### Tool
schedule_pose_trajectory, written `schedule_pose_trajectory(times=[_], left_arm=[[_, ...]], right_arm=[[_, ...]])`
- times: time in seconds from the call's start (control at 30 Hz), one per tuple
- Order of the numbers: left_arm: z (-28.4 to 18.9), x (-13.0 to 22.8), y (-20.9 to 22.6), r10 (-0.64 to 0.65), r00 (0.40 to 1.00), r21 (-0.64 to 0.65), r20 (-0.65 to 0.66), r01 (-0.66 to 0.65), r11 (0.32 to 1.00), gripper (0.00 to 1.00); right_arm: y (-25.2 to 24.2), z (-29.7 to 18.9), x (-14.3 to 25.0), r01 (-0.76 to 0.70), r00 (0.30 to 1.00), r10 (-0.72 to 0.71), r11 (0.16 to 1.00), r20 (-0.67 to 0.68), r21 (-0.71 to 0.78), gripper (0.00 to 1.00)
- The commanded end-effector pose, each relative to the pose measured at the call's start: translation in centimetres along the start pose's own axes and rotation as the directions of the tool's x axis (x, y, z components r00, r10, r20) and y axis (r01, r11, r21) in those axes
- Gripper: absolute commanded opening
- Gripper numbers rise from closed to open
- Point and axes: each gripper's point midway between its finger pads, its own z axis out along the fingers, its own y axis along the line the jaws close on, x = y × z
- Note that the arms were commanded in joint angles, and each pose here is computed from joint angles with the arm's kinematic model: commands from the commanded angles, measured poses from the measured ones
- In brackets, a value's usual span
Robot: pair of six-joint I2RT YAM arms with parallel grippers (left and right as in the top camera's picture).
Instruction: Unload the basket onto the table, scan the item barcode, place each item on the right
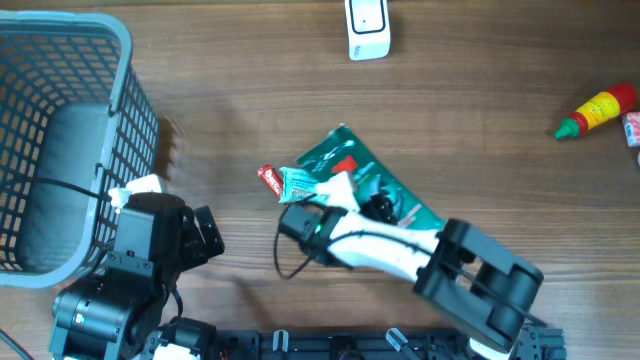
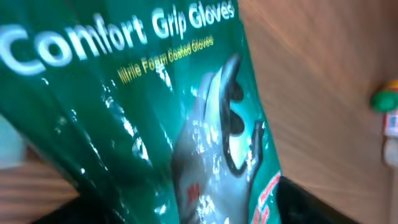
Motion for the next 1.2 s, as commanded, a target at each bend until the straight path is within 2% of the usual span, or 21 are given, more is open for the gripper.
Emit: schedule_pose_trajectory(times=[0.0,0.07,0.13,0.17,0.43,0.53,0.67,0.83,0.9,0.93,1.1,1.17], left_arm=[[0.0,0.0,0.0,0.01,1.0,0.002,-0.001,-0.01,1.0,1.0],[0.0,0.0,0.0,0.01,1.0,0.003,-0.001,-0.01,1.0,1.0],[0.0,0.0,0.0,0.01,1.0,0.003,-0.001,-0.01,1.0,1.0],[0.0,0.0,0.0,0.01,1.0,0.003,-0.001,-0.01,1.0,1.0],[0.0,0.0,0.0,0.01,1.0,0.002,-0.001,-0.01,1.0,1.0],[0.0,0.0,0.0,0.01,1.0,0.002,-0.001,-0.01,1.0,1.0],[0.0,0.0,0.0,0.01,1.0,0.002,-0.001,-0.01,1.0,1.0],[0.0,0.0,0.0,0.01,1.0,0.002,-0.001,-0.01,1.0,1.0],[0.0,0.0,0.0,0.01,1.0,0.002,-0.001,-0.01,1.0,1.0],[0.0,0.0,0.0,0.01,1.0,0.003,0.0,-0.01,1.0,1.0],[0.0,0.0,0.0,0.01,1.0,0.002,-0.001,-0.01,1.0,1.0],[0.0,0.0,0.0,0.01,1.0,0.002,-0.001,-0.01,1.0,1.0]], right_arm=[[0.9,4.1,7.0,0.043,0.944,-0.073,0.994,-0.322,-0.1,0.67],[0.5,4.6,7.2,0.045,0.933,-0.086,0.991,-0.349,-0.122,0.45],[0.0,5.0,7.3,0.041,0.925,-0.086,0.991,-0.369,-0.128,0.13],[-0.1,5.2,7.4,0.039,0.922,-0.087,0.99,-0.378,-0.132,0.05],[0.2,4.2,6.0,0.013,0.917,-0.082,0.984,-0.392,-0.177,0.04],[0.8,2.0,3.5,0.012,0.925,-0.119,0.958,-0.361,-0.285,0.04],[1.1,-3.1,-1.0,0.005,0.955,-0.147,0.877,-0.257,-0.481,0.04],[0.3,-11.6,-4.9,0.025,0.99,-0.122,0.642,-0.07,-0.767,0.05],[-0.7,-14.6,-5.3,0.033,0.995,-0.094,0.519,-0.019,-0.854,0.04],[-2.0,-16.8,-5.6,0.049,0.997,-0.067,0.404,0.024,-0.913,0.04],[-3.6,-22.1,-6.1,0.14,0.99,-0.008,0.045,0.139,-0.989,0.04],[-3.6,-22.5,-6.1,0.159,0.987,0.002,-0.027,0.159,-0.987,0.04]])
